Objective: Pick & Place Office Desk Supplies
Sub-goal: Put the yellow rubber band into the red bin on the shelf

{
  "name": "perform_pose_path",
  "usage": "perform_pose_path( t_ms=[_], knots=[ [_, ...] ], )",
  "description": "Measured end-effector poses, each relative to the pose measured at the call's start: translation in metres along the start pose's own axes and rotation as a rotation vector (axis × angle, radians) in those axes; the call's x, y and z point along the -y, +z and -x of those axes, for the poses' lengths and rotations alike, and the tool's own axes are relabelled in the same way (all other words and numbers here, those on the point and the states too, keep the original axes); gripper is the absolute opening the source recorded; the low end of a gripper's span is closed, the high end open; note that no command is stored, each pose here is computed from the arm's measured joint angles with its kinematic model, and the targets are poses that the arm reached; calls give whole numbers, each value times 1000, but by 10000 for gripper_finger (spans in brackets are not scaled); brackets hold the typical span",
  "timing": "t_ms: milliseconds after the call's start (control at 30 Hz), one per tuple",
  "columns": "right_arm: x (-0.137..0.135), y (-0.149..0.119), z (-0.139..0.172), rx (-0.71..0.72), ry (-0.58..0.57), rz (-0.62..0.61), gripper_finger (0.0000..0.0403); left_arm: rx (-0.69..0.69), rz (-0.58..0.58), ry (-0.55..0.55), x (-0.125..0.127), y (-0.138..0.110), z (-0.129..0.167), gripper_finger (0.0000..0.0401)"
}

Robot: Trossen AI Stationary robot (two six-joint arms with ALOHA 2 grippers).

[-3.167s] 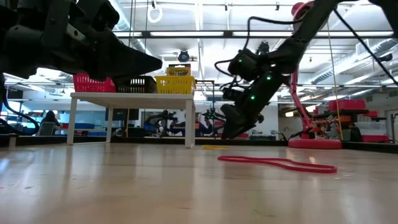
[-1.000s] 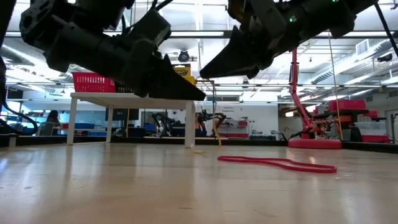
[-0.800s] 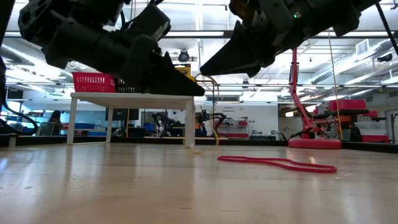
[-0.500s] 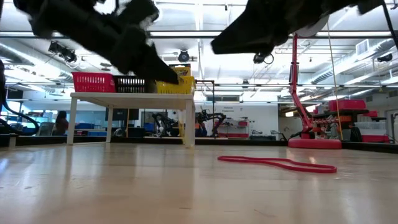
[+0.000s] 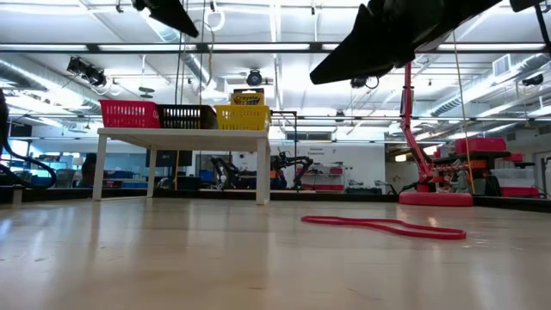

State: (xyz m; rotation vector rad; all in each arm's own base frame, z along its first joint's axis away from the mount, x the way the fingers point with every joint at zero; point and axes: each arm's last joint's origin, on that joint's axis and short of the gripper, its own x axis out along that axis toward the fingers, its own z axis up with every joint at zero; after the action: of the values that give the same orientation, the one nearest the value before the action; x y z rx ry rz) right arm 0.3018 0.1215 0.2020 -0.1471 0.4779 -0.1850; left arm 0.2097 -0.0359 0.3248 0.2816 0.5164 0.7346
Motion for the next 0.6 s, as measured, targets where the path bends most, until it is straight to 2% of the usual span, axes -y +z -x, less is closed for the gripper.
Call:
perform_pose_path(
  t_ms=[100,200,400,600],
  knots=[
    [0,0,0,-1,6,16,7,-56,-32,131,-30,17,5,3],
    [-1,-3,0,-8,23,20,15,-137,-39,243,-62,25,4,3],
    [0,-13,0,-30,20,34,7,-345,-59,452,-113,19,-16,4],
    [1,-13,0,-28,19,31,9,-529,-10,456,-151,4,-37,4]
  ],
)
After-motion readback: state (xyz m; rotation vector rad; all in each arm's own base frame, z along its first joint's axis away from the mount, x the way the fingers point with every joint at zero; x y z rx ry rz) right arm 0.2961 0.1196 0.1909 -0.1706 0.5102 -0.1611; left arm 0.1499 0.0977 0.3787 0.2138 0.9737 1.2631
